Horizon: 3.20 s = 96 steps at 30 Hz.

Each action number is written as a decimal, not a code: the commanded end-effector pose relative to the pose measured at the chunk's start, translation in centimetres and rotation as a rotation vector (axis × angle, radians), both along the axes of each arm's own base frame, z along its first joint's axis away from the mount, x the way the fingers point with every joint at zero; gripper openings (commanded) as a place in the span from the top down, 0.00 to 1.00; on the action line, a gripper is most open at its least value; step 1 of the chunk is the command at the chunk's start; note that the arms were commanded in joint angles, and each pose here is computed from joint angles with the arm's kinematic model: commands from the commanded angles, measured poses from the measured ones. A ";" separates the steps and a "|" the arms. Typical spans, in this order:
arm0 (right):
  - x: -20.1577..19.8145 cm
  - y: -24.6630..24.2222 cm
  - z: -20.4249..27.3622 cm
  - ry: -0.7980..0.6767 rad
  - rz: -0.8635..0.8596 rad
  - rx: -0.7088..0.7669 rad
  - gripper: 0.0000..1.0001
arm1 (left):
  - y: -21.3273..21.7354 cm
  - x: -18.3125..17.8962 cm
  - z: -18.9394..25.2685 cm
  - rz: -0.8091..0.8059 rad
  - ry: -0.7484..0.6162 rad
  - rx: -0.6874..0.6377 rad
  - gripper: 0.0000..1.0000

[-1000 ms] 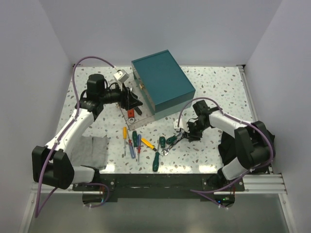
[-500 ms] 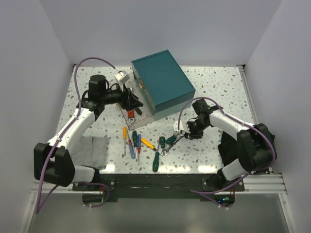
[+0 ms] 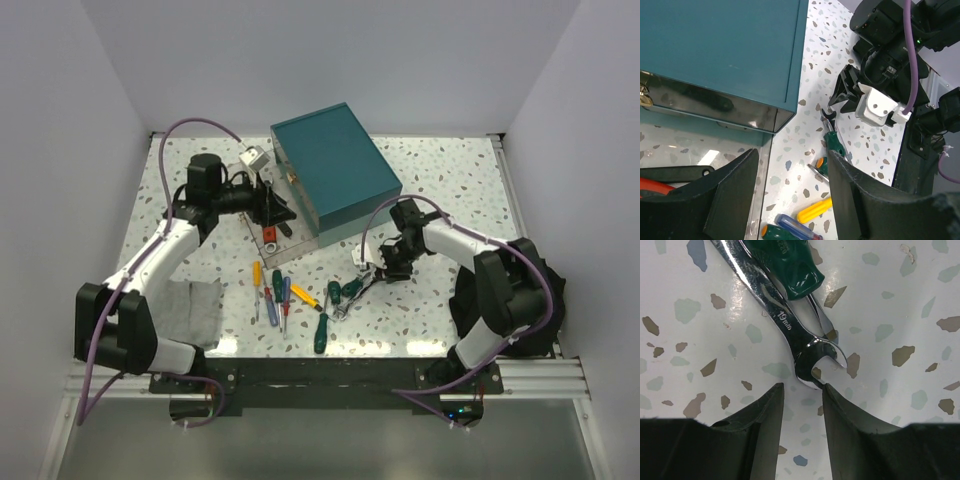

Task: Sort the tools into containers

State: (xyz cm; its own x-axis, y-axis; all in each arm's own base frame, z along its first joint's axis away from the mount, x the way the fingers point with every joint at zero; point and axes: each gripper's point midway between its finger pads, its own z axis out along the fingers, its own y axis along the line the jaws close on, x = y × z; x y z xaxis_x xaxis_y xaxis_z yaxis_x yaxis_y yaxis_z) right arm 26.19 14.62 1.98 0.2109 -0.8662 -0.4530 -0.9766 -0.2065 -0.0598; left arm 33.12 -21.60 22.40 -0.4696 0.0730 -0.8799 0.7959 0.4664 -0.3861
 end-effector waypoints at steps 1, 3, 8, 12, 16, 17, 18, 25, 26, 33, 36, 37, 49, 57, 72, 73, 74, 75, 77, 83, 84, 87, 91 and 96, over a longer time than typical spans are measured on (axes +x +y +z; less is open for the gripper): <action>0.3 0.6 -0.3 -0.020 0.067 0.005 0.59 | -0.6 1.2 2.3 -0.016 -0.064 -0.032 0.38; -0.1 0.6 -0.7 -0.009 0.094 -0.007 0.59 | -0.9 1.4 2.2 -0.021 -0.066 -0.032 0.38; -0.2 0.7 -1.1 -0.011 0.128 -0.016 0.59 | -1.7 1.3 2.0 -0.041 -0.063 -0.032 0.38; -0.2 0.6 -0.9 -0.034 0.161 -0.026 0.60 | -2.2 1.3 2.3 -0.053 -0.068 -0.031 0.38; -1.6 0.1 -1.8 0.014 0.207 -0.056 0.60 | -2.7 1.3 2.2 -0.063 -0.067 -0.031 0.38; -1.9 0.2 -2.1 0.025 0.218 -0.065 0.65 | -2.8 1.4 2.1 -0.062 -0.066 -0.030 0.38; -2.2 0.1 -2.3 0.036 0.225 -0.082 0.70 | -2.8 1.4 2.1 -0.057 -0.064 -0.028 0.38; -3.0 -1.2 -4.0 -0.016 0.235 -0.142 1.00 | -3.0 1.9 1.3 -0.029 -0.008 -0.057 0.38; -2.7 -1.2 -3.5 -0.045 0.198 -0.128 1.00 | -3.2 1.8 1.2 -0.036 0.001 -0.065 0.38; -4.4 -1.8 -2.2 -0.161 0.187 -0.075 1.00 | -7.0 0.5 -1.9 -0.153 0.020 -0.004 0.38; -4.6 -1.9 -1.2 -0.213 0.166 -0.046 1.00 | -8.8 -1.1 -3.9 -0.218 0.043 0.040 0.38; -5.0 -2.0 -1.3 -0.221 0.164 -0.043 1.00 | -9.6 -1.7 -5.0 -0.246 0.049 0.057 0.38; -5.6 -3.2 -0.9 -0.384 0.107 -0.014 1.00 | -14.4 -6.0 -10.1 -0.444 0.030 0.226 0.41; -6.5 -3.8 -1.5 -0.436 0.133 -0.013 1.00 | -15.6 -7.0 -9.6 -0.438 -0.016 0.256 0.43; -6.8 -4.3 -2.2 -0.527 0.153 -0.007 1.00 | -17.8 -10.8 -13.0 -0.630 -0.016 0.342 0.44; -6.8 -4.3 -2.0 -0.539 0.153 -0.003 1.00 | -17.9 -10.6 -13.2 -0.626 -0.018 0.347 0.44; -7.0 -4.4 -2.1 -0.536 0.154 -0.003 1.00 | -18.0 -10.4 -13.5 -0.622 -0.021 0.354 0.44; -7.1 -4.4 -2.2 -0.534 0.152 -0.001 1.00 | -18.1 -10.3 -14.1 -0.624 -0.020 0.363 0.44; -7.1 -4.5 -2.1 -0.544 0.147 0.001 1.00 | -18.3 -10.0 -14.8 -0.618 -0.025 0.379 0.44; -7.3 -4.6 -2.3 -0.543 0.142 -0.003 1.00 | -19.6 -10.2 -17.5 -0.641 -0.001 0.406 0.44; -7.2 -4.6 -2.2 -0.545 0.141 -0.003 1.00 | -19.9 -10.2 -18.0 -0.645 0.013 0.409 0.45; -7.0 -4.5 -2.2 -0.547 0.141 -0.001 1.00 | -20.5 -10.8 -18.8 -0.664 0.041 0.404 0.46; -6.7 -4.3 -2.1 -0.549 0.136 0.001 1.00 | -20.5 -11.6 -19.7 -0.690 0.088 0.406 0.52; -6.3 -4.2 -2.1 -0.561 0.122 0.010 1.00 | -20.0 -13.0 -20.8 -0.739 0.167 0.415 0.64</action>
State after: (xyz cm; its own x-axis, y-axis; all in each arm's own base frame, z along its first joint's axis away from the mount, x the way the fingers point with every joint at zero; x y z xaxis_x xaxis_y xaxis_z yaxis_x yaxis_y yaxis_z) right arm 20.83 11.35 1.52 0.5564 -0.7930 -0.2483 -0.7237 -0.3155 -0.6138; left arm 21.33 -41.68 2.43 -0.2913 0.6845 -0.6683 0.9227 0.0167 -0.3851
